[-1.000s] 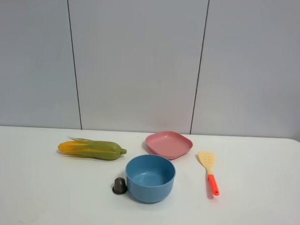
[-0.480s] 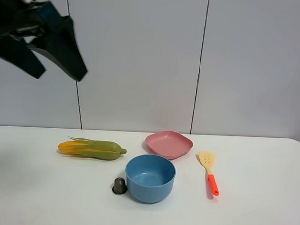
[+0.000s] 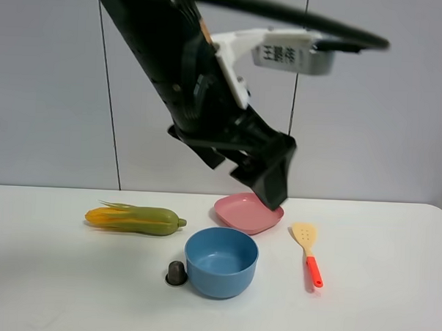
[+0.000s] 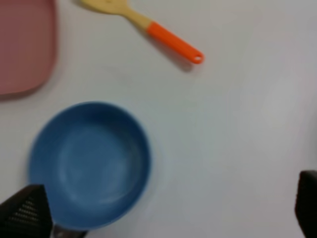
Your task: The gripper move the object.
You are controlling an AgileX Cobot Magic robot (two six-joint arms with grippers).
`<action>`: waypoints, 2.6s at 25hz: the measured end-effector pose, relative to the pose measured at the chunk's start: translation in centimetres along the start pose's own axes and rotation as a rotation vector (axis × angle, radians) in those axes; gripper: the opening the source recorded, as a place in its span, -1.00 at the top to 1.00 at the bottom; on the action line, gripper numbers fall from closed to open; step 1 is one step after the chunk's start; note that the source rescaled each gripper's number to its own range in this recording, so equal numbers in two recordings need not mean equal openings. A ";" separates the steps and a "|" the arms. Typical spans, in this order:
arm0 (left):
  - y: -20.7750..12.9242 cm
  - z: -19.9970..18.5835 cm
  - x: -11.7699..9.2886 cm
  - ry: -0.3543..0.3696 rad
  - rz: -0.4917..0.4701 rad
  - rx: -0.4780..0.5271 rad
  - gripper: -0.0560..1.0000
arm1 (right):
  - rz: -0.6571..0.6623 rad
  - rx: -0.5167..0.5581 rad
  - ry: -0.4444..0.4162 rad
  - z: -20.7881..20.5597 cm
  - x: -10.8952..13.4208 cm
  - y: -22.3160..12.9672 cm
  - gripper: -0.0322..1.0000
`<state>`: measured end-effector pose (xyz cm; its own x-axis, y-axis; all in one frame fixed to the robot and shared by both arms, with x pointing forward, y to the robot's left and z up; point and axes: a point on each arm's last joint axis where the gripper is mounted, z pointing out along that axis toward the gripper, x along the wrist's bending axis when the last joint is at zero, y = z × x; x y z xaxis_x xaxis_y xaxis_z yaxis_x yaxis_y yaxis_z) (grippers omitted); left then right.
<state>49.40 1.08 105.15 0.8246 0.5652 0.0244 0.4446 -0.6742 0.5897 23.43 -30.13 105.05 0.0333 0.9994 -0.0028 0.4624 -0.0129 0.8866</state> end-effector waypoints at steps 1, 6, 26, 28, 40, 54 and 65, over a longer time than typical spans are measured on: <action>-0.1 1.0 -0.8 -0.013 0.016 0.013 -1.00 | 0.000 0.000 0.000 0.0 0.0 0.0 -1.00; -1.2 5.8 -2.2 -0.037 0.044 0.083 -1.00 | 0.000 0.000 0.000 0.0 0.0 0.0 -1.00; -5.2 15.2 2.4 0.049 0.020 0.147 -1.00 | 0.001 0.000 0.000 0.0 0.0 0.0 -1.00; -5.7 15.8 2.5 0.049 0.016 0.164 -1.00 | 0.001 0.000 0.000 0.0 0.0 0.0 -1.00; -6.1 16.7 2.5 0.049 0.015 0.160 -0.78 | 0.001 0.000 0.000 0.0 0.0 0.0 -1.00; -6.6 17.1 2.4 0.034 -0.015 0.194 0.88 | 0.001 0.000 0.000 0.0 0.0 0.0 -1.00; -5.5 15.2 2.4 0.034 -0.016 0.185 0.89 | 0.001 0.000 0.000 0.0 0.0 0.0 -1.00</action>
<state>54.23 -1.08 89.63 0.8062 0.5899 0.0452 0.5168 -0.7393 0.4316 23.43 -30.13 105.05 0.0336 0.9994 -0.0021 0.4624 -0.0136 0.8866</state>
